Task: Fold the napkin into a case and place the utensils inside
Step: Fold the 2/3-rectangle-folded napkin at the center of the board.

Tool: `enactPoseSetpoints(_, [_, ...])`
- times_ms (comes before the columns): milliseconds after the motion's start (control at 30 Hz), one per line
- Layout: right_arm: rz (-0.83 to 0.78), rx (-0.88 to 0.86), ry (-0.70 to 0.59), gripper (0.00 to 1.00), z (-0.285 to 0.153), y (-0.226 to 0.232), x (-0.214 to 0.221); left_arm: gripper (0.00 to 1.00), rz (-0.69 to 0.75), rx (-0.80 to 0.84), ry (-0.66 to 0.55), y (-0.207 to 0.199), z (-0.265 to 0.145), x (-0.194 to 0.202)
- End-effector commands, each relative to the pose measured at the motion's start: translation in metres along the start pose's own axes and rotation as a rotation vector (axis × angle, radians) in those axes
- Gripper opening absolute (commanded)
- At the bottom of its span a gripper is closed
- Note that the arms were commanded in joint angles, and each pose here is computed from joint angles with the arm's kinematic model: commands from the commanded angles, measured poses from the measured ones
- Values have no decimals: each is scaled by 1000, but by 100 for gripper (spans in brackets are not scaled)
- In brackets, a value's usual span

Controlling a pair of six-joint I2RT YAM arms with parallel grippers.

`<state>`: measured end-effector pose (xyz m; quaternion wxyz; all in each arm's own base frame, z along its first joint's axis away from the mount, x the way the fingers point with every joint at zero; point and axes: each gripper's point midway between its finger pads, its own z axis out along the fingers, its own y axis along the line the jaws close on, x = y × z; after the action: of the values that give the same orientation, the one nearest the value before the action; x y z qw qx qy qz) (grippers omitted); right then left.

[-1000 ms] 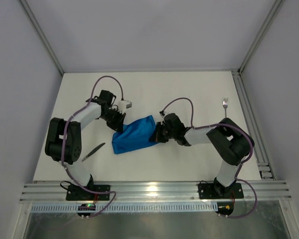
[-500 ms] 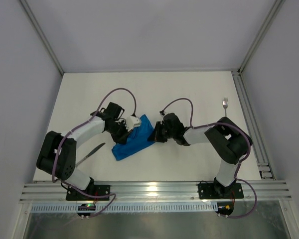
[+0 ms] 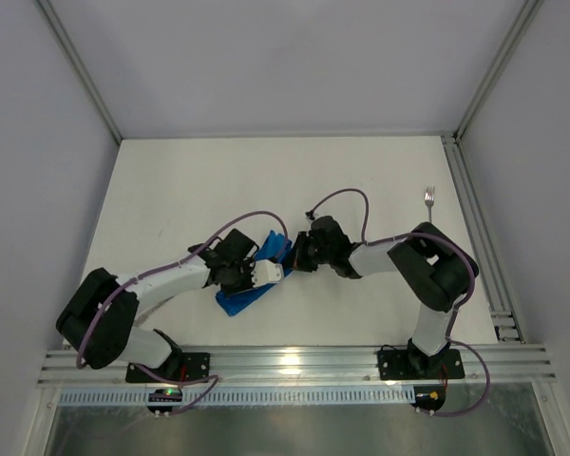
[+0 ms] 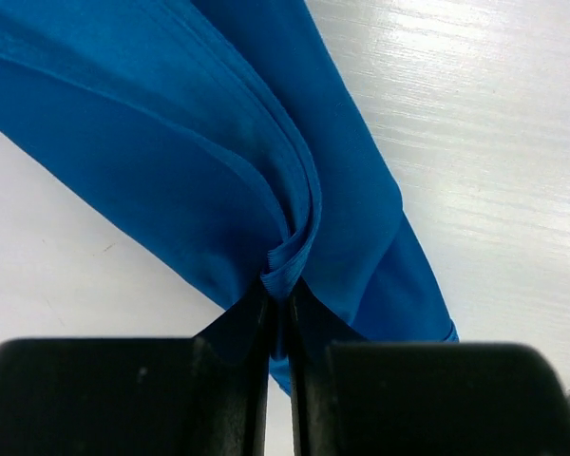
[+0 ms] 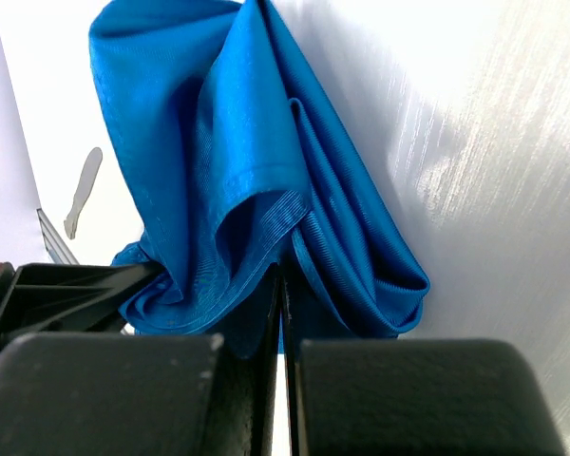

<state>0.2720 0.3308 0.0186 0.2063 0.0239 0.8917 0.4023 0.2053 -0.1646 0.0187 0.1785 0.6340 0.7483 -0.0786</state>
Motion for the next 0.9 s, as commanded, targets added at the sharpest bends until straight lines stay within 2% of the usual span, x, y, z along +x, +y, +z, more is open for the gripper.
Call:
enactPoseSetpoints(0, [3,114,4,4,-1,-28,9,8,80,-131,29,16,1,-2])
enactPoseSetpoints(133, [-61,98,-2,11,-14,-7,-6,8,101,-164,64,16,5,5])
enactPoseSetpoints(300, [-201,97,1,20,-53,17,-27,8,101,-174,60,16,5,4])
enactPoseSetpoints(367, [-219,118,38,28,-70,17,-27,8,99,-176,58,16,5,4])
enactPoseSetpoints(500, [-307,125,17,43,-89,29,-62,8,99,-180,61,17,6,4])
enactPoseSetpoints(633, [-348,123,-34,54,-75,45,-104,8,94,-176,63,16,5,4])
enactPoseSetpoints(700, [-364,95,-58,55,-63,63,-126,8,91,-177,60,16,5,4])
enactPoseSetpoints(733, [-346,112,-21,56,-44,52,-124,8,93,-181,61,17,4,3])
enactPoseSetpoints(800, [-344,108,-32,57,-31,57,-137,8,93,-180,68,16,5,4])
enactPoseSetpoints(867, [-323,139,-7,59,-12,43,-136,8,94,-183,79,17,6,5])
